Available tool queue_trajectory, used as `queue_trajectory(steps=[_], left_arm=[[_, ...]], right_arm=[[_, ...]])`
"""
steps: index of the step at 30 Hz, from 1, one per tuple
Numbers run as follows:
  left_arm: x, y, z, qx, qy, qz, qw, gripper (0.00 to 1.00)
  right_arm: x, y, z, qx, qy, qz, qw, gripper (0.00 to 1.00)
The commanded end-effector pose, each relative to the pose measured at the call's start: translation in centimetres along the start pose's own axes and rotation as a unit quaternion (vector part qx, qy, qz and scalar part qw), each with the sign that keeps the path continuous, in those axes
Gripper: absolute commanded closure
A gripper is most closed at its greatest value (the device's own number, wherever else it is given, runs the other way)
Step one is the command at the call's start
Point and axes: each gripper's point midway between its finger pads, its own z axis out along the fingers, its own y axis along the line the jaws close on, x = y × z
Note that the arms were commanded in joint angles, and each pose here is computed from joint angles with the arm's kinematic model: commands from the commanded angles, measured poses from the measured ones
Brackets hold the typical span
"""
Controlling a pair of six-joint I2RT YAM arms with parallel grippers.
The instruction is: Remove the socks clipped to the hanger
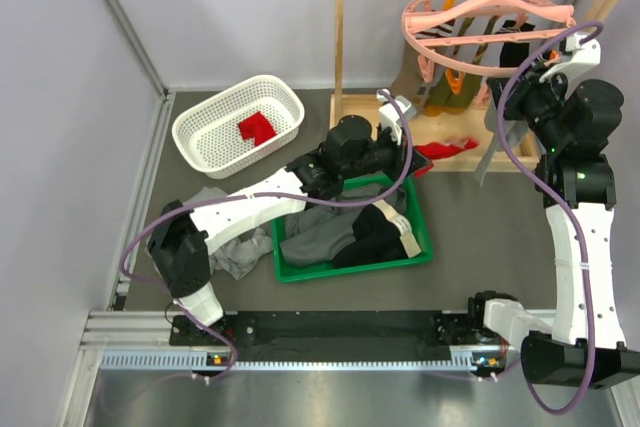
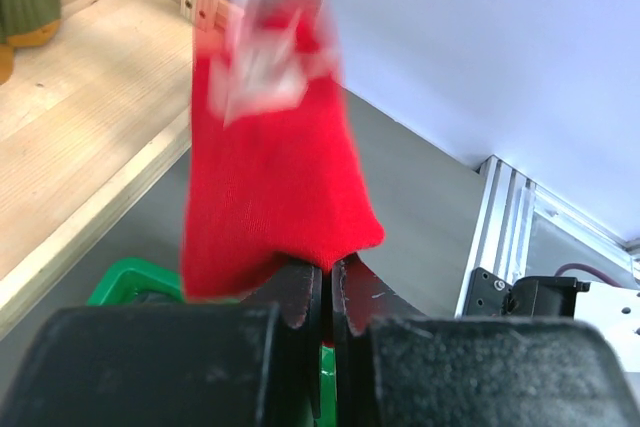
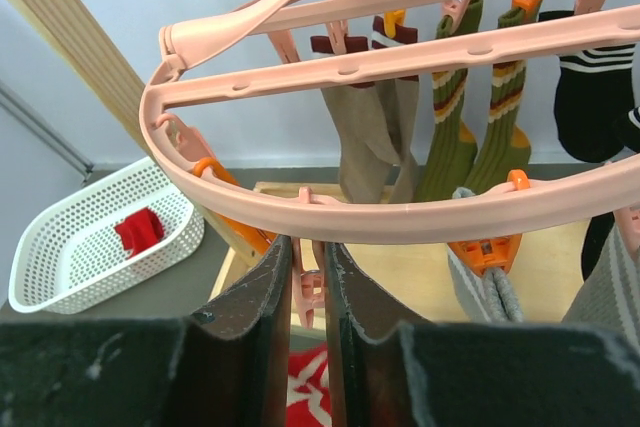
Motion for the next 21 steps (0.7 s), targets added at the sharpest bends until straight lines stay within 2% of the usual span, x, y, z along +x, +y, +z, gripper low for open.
queue_trajectory(steps=[1, 5, 11, 16, 17, 20, 21], left_arm=[[-2.9, -1.5, -1.5, 0.014, -0.036, 0.012, 0.999, 1.00], [-2.8, -1.2, -1.7, 0.006, -0.033, 0.015, 0.999, 1.00], [-3.7, 2.4, -4.0, -0.096, -0.052, 0.021, 0.994, 1.00], [-5.9, 9.8, -8.7, -0.237, -0.067, 0.015, 0.969, 1.00], [-6.6, 12.8, -10.3, -0.276, -0.074, 0.008, 0.958, 1.00], [-6.6, 17.3, -13.4, -0.330, -0.073, -0.030, 0.941, 1.00], [-7.1, 20.4, -15.8, -0.363, -0.082, -0.047, 0.927, 1.00]], right_arm=[[-0.7, -0.1, -0.1, 0.001, -0.010, -0.012, 1.000, 0.96], [-1.0, 0.1, -0.4, -0.001, -0.013, -0.009, 1.000, 0.96], [-0.7, 0.0, -0.5, 0.005, -0.006, 0.002, 1.000, 0.90], [-0.7, 0.1, -0.6, 0.006, -0.007, 0.010, 1.000, 0.85], [-0.7, 0.1, -0.6, 0.006, -0.007, 0.011, 1.000, 0.85], [-0.6, 0.2, -0.7, 0.005, -0.005, 0.016, 1.000, 0.84], [-0.5, 0.3, -0.7, 0.002, -0.003, 0.017, 1.000, 0.84]])
